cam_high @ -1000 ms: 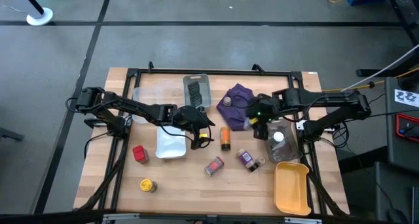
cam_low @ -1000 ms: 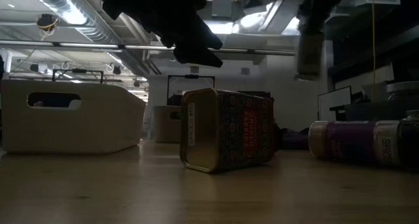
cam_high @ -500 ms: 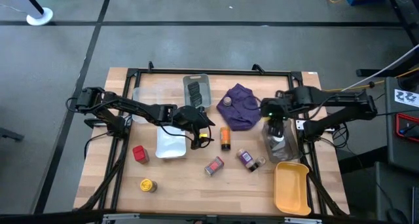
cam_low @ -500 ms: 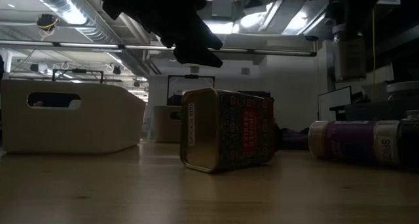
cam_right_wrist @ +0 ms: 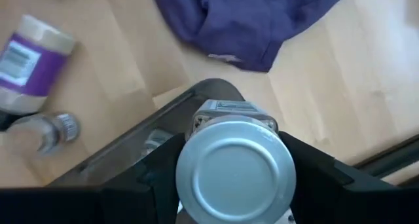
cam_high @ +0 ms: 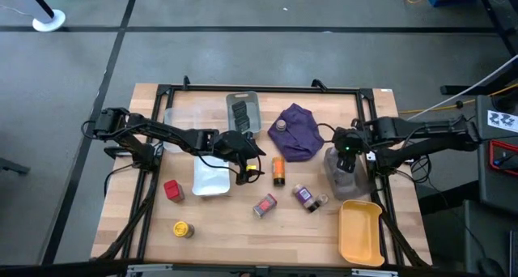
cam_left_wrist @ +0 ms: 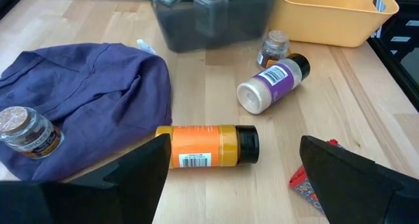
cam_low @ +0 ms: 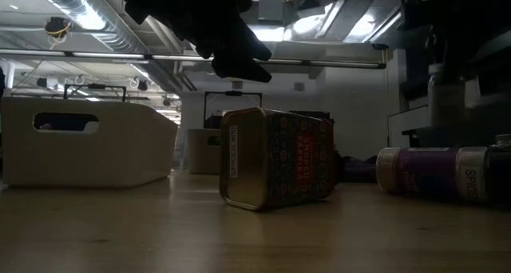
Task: Sort spices by type
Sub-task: Put the white seasoning bottle into the black transparent bin
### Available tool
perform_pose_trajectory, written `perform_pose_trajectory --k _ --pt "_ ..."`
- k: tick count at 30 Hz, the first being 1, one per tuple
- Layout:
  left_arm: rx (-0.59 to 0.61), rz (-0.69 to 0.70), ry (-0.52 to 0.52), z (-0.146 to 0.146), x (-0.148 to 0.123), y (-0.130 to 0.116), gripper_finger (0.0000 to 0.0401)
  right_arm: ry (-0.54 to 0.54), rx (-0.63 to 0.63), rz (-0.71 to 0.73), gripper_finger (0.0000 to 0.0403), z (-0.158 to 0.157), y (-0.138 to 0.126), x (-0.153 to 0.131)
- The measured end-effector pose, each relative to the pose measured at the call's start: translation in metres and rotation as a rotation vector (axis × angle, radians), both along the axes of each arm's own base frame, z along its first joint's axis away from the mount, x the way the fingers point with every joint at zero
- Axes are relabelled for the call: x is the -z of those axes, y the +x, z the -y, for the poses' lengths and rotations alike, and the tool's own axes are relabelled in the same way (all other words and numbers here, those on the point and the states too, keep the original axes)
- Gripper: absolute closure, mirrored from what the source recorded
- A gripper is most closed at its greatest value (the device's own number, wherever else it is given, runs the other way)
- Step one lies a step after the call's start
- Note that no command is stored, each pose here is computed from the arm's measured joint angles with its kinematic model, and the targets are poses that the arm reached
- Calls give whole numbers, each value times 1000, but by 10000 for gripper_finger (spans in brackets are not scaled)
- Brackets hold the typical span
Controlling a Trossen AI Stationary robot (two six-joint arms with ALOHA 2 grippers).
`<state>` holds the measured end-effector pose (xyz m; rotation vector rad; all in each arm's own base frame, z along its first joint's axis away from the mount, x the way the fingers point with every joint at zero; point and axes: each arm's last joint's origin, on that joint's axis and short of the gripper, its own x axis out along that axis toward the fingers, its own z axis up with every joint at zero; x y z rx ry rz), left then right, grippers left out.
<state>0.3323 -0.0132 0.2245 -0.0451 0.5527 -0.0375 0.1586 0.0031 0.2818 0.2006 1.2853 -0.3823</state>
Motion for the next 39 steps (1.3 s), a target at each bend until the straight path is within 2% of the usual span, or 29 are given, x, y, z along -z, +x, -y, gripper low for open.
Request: perform_pose_trajectory --k 4,9,13,22,28,39 --pt "0 0 0 0 0 0 79 -15 6 2 193 1 1 11" --pt "0 0 0 0 0 0 79 50 -9 20 193 -2 4 12" --pt "0 1 0 0 0 0 79 54 -8 21 193 -2 4 12" --pt "-1 0 0 0 0 0 79 24 -2 20 193 -1 4 12" --pt "-1 0 0 0 0 0 79 -44 8 71 193 1 6 -2" --pt "0 0 0 0 0 0 79 -21 10 58 193 1 4 -7"
